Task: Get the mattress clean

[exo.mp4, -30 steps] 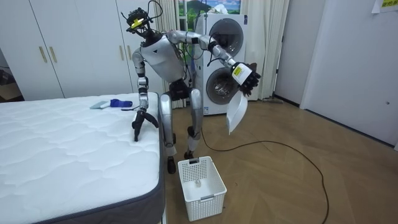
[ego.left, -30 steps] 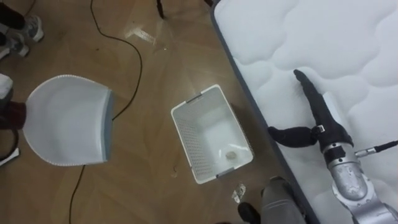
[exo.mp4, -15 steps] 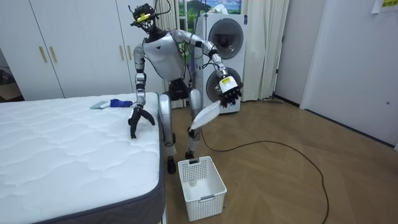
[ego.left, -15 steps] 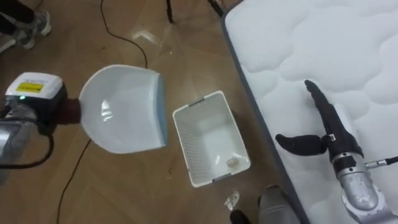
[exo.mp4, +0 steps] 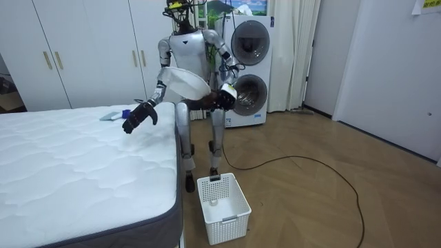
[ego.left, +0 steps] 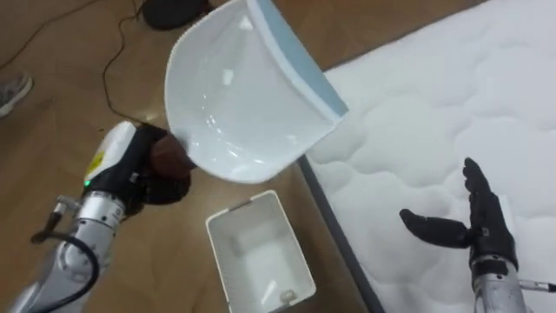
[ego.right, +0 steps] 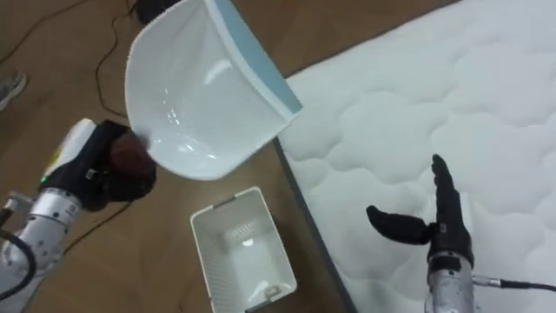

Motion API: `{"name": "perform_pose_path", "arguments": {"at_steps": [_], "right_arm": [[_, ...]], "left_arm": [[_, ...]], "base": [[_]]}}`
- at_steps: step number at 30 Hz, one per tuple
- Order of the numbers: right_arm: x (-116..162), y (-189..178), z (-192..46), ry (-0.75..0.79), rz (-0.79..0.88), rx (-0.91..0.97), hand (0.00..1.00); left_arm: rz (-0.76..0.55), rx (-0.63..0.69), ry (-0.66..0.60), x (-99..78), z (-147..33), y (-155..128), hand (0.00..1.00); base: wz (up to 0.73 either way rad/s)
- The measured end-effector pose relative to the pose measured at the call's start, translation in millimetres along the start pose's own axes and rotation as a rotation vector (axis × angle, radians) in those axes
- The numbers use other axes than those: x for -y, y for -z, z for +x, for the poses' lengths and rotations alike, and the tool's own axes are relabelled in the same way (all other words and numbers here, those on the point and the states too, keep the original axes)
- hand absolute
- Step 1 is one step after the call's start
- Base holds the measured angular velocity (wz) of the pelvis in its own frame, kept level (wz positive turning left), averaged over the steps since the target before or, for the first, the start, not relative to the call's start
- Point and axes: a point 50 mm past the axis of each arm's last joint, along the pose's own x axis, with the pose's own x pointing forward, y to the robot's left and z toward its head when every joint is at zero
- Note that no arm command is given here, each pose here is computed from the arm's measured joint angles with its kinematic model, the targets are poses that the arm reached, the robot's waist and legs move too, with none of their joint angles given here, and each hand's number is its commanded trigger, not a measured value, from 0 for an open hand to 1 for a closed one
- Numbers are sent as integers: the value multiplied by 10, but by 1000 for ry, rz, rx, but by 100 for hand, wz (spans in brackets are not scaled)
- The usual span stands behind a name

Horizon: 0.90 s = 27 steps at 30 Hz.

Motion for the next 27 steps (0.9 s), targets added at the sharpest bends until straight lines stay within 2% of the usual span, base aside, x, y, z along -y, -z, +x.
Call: {"name": "perform_pose_path", "arguments": {"at_steps": [2, 5, 10, 13, 16, 21, 27], "right_arm": [[-51, 35, -51, -8, 8, -11, 0], [-129, 28, -53, -15, 33, -18, 0], [-282, -155, 65, -52, 65, 23, 0], [-229, -116, 33, -26, 71, 7, 0], [-279, -127, 17, -34, 77, 8, 0], [-392, -250, 37, -100, 76, 67, 0], [-395, -283, -2, -149, 81, 91, 0]], "left_arm": [[-45, -34, 45, 193, -109, 56, 100], [-93, -65, 73, 334, -192, 89, 100], [-167, -98, 62, 367, -256, 139, 100], [-226, -66, 65, 437, -184, 38, 100], [-281, -83, 65, 467, -199, 44, 100], [-303, -89, 76, 458, -219, 58, 100], [-324, -66, 152, 580, -252, -4, 100]], "base": [[-65], [-122], [-196], [-105], [-109], [-76], [-26]]}}
